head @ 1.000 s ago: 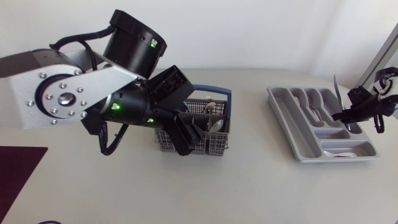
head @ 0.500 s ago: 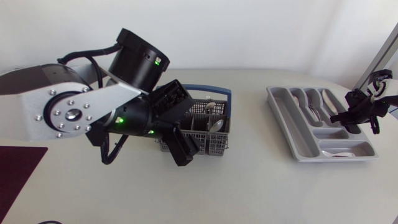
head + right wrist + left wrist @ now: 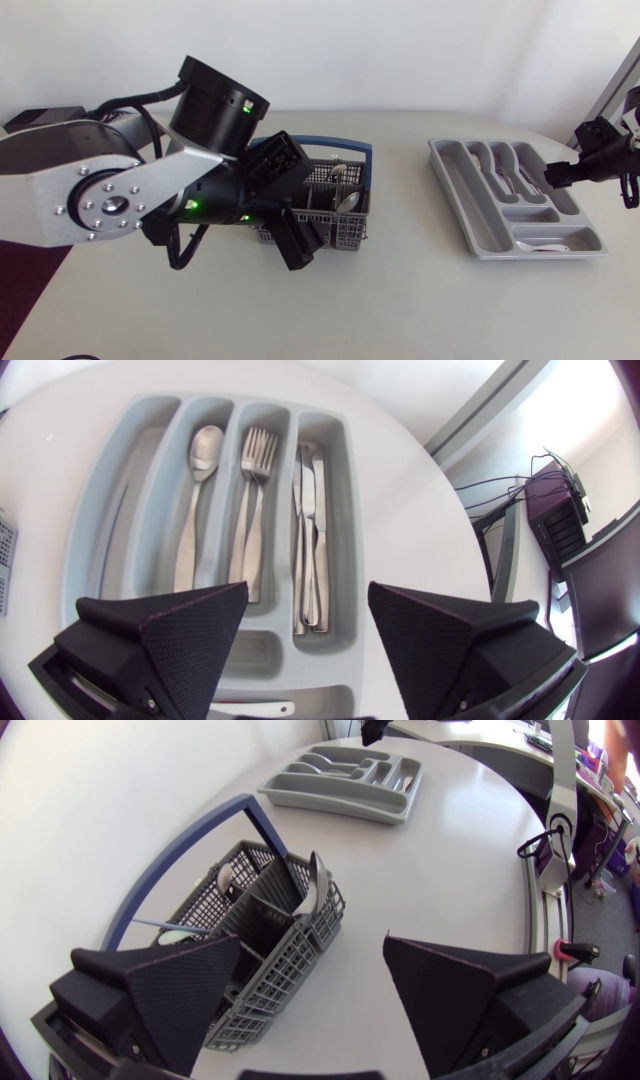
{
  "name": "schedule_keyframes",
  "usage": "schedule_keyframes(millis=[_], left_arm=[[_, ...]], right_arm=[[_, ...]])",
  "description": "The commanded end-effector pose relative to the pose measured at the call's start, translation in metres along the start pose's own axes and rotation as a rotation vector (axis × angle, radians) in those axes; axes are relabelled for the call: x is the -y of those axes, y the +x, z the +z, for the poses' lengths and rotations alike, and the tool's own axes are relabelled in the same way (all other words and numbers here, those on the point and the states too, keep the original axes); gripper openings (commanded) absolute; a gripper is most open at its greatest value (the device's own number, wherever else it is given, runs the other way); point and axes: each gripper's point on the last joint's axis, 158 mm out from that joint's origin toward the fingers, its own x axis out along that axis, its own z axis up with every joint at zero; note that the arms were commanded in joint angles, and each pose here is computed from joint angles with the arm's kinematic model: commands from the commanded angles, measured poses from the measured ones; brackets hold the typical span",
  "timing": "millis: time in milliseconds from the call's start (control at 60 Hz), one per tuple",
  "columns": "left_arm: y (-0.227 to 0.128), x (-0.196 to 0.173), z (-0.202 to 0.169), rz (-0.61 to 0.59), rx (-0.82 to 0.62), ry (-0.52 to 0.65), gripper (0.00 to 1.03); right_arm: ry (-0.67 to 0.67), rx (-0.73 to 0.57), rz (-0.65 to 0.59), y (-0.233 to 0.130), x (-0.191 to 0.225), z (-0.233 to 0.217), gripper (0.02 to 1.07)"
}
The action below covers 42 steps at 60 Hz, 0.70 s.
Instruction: Sort the cutlery from the basket into the organizer compartments.
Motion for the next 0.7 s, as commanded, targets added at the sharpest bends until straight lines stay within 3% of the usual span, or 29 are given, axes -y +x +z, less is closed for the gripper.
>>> schedule_keyframes(millis=[0, 500, 683], left_arm=[[0.006, 0.003, 0.002, -0.002, 0.001, 0.026, 0.99], [0.043, -0.005, 0.039, -0.014, 0.016, 0.002, 0.91], [0.059, -0.007, 0.040, -0.058, -0.020, -0.068, 0.75]], right_arm=[[-0.013, 0.025, 0.028, -0.017, -0.021, 0.000, 0.94], [-0.101, 0.095, 0.105, -0.069, -0.093, -0.011, 0.94], [-0.113, 0.110, 0.113, -0.078, -0.102, -0.012, 0.94]])
